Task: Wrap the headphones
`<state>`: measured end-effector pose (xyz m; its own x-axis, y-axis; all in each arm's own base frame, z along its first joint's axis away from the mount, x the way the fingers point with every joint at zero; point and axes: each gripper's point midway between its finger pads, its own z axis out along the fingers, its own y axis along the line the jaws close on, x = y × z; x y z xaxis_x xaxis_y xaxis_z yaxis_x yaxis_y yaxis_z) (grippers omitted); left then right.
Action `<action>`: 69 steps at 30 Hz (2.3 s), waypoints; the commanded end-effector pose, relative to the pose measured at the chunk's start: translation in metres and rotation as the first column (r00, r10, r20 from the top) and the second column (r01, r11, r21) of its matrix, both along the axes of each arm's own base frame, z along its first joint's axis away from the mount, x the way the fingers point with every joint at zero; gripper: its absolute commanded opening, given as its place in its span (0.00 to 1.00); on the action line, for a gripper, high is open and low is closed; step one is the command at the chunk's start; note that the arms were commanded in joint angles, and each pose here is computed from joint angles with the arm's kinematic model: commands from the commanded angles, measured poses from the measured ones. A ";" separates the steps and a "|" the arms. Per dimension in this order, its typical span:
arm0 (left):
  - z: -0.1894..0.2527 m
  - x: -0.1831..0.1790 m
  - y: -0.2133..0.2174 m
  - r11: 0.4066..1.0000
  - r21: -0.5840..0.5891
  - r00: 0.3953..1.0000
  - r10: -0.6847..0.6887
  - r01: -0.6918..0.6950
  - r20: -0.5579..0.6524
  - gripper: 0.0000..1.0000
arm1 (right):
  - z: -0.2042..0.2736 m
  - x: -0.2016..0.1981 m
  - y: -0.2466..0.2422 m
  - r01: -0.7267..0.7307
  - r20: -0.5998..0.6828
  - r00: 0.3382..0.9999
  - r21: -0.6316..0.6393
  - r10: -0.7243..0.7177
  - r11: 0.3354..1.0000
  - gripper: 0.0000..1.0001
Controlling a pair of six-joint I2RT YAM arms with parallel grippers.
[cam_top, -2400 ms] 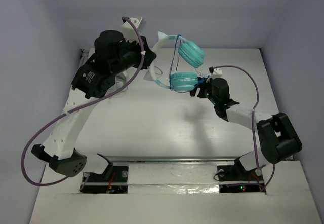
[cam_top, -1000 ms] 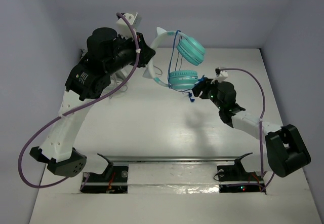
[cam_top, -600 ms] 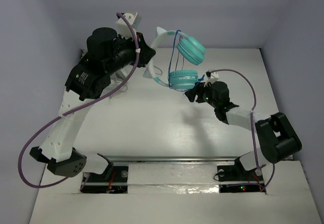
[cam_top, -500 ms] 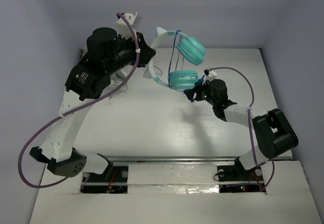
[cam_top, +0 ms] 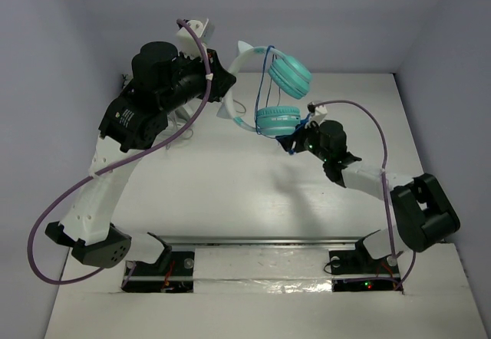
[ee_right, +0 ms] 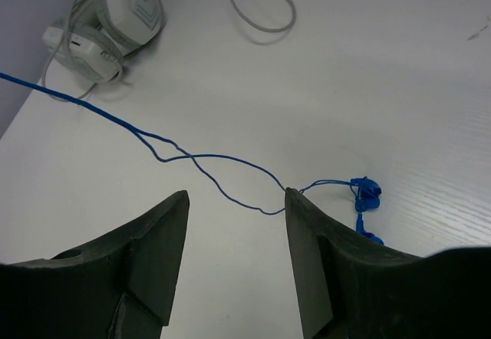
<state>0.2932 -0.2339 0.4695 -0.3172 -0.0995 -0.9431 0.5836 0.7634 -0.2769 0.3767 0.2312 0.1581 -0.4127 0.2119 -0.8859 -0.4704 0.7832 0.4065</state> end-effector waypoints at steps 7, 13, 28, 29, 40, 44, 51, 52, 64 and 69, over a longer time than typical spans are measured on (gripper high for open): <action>0.055 -0.005 -0.002 0.990 -0.136 0.992 -0.010 0.027 0.125 0.00 | -0.001 0.007 0.003 0.027 0.023 0.999 -0.043 -0.026 0.999 0.73; 0.059 -0.007 0.000 0.990 -0.141 0.991 -0.007 0.026 0.133 0.00 | -0.011 0.029 0.008 0.041 0.000 0.999 -0.085 -0.041 0.996 0.71; 0.066 -0.007 -0.003 0.987 -0.158 0.989 -0.019 0.042 0.144 0.00 | -0.033 0.061 0.027 0.058 0.050 0.997 0.019 -0.059 0.998 0.62; 0.066 -0.008 -0.004 0.986 -0.158 0.989 -0.023 0.046 0.144 0.00 | -0.037 0.060 0.027 0.059 0.043 0.997 0.024 -0.060 0.998 0.61; 0.067 0.012 -0.006 0.982 -0.187 0.989 0.038 -0.010 0.144 0.00 | -0.046 0.041 0.036 0.014 -0.021 1.000 0.130 -0.012 0.991 0.28; 0.063 0.038 0.001 0.976 -0.189 0.981 0.139 -0.111 0.139 0.00 | -0.048 0.017 0.041 0.029 -0.064 0.998 0.129 -0.021 0.991 0.05; 0.059 0.107 0.025 0.927 -0.236 0.941 0.323 -0.292 0.103 0.00 | -0.052 -0.064 0.062 -0.019 -0.191 0.981 0.042 0.026 0.999 0.00; 0.052 0.123 0.032 0.916 -0.237 0.931 0.353 -0.324 0.093 0.00 | -0.050 -0.075 0.069 -0.020 -0.187 0.982 0.025 0.024 0.999 0.00; -0.044 0.199 0.086 0.788 -0.148 0.798 0.603 -0.598 -0.013 0.00 | -0.002 -0.169 0.095 -0.194 -0.247 0.957 -0.139 0.155 0.971 0.00; -0.090 0.220 0.089 0.774 -0.025 0.774 0.632 -0.633 -0.024 0.00 | 0.027 -0.205 0.098 -0.280 -0.267 0.939 -0.222 0.218 0.934 0.00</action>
